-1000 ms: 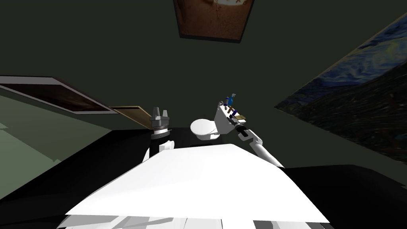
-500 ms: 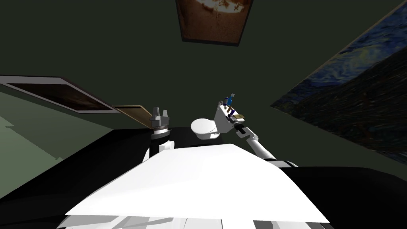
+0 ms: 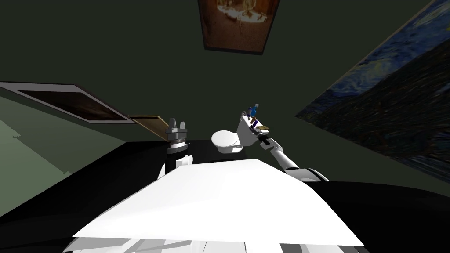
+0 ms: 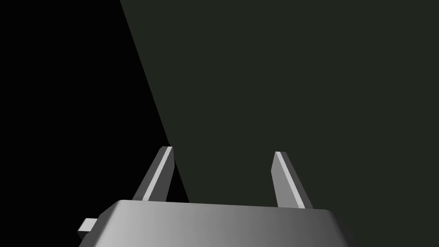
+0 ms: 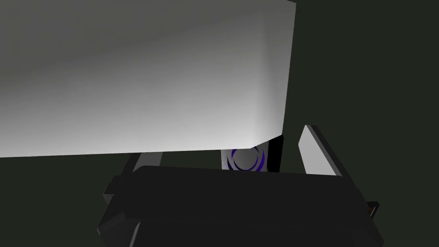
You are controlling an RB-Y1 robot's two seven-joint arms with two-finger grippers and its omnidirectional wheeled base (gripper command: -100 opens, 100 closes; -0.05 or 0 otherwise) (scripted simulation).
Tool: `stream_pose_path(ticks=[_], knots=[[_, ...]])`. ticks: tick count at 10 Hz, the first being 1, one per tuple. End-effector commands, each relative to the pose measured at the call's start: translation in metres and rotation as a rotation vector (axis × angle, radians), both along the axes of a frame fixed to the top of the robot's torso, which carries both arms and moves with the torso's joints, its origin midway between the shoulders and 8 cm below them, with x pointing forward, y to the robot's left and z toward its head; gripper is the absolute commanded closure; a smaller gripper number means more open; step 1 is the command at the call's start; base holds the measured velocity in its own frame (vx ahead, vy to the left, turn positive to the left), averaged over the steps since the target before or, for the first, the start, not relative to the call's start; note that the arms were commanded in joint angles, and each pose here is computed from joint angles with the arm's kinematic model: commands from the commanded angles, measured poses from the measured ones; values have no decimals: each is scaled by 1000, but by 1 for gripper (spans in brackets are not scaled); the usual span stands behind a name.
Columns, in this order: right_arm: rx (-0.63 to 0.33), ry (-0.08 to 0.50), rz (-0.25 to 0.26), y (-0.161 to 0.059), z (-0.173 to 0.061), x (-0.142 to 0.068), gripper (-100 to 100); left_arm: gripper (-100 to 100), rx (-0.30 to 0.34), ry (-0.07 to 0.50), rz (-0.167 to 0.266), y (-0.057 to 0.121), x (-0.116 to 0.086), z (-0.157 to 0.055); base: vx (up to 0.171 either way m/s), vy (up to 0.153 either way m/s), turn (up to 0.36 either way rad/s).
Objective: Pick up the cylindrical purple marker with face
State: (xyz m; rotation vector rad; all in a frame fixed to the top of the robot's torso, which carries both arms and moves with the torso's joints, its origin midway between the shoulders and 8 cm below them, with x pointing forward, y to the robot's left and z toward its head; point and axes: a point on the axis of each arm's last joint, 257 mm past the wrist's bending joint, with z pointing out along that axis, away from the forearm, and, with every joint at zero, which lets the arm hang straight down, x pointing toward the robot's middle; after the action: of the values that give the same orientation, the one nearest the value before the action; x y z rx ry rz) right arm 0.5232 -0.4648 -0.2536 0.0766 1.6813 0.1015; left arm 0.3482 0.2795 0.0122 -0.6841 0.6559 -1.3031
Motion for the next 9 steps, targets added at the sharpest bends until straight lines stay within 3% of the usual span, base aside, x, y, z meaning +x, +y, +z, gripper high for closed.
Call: stream_pose_path(ticks=[1, 2, 4, 6, 7, 8, 9], knots=[[0, 18, -18, -8, -9, -1, -100, 0, 0, 0, 0, 0, 0, 0, 16, 0, 0], [-3, -1, 31, 9, -2, 12, -100, 0, 0, 0, 0, 0, 0, 0, -70, 17, 22], [-4, -13, 15, 2, 7, 27, -100, 0, 0, 0, 0, 0, 0, 0, -79, 23, 10], [-5, 15, -18, -13, -5, 26, -100, 0, 0, 0, 0, 0, 0, 0, -8, -3, 1], [-5, 18, -20, -14, -7, 26, -100, 0, 0, 0, 0, 0, 0, 0, 10, -3, -2], [-14, 2, 20, -2, 1, 38, -100, 0, 0, 0, 0, 0, 0, 0, -92, 17, 27], [-15, 3, 1, -10, 3, 45, -100, 0, 0, 0, 0, 0, 0, 0, -119, 19, 22]])
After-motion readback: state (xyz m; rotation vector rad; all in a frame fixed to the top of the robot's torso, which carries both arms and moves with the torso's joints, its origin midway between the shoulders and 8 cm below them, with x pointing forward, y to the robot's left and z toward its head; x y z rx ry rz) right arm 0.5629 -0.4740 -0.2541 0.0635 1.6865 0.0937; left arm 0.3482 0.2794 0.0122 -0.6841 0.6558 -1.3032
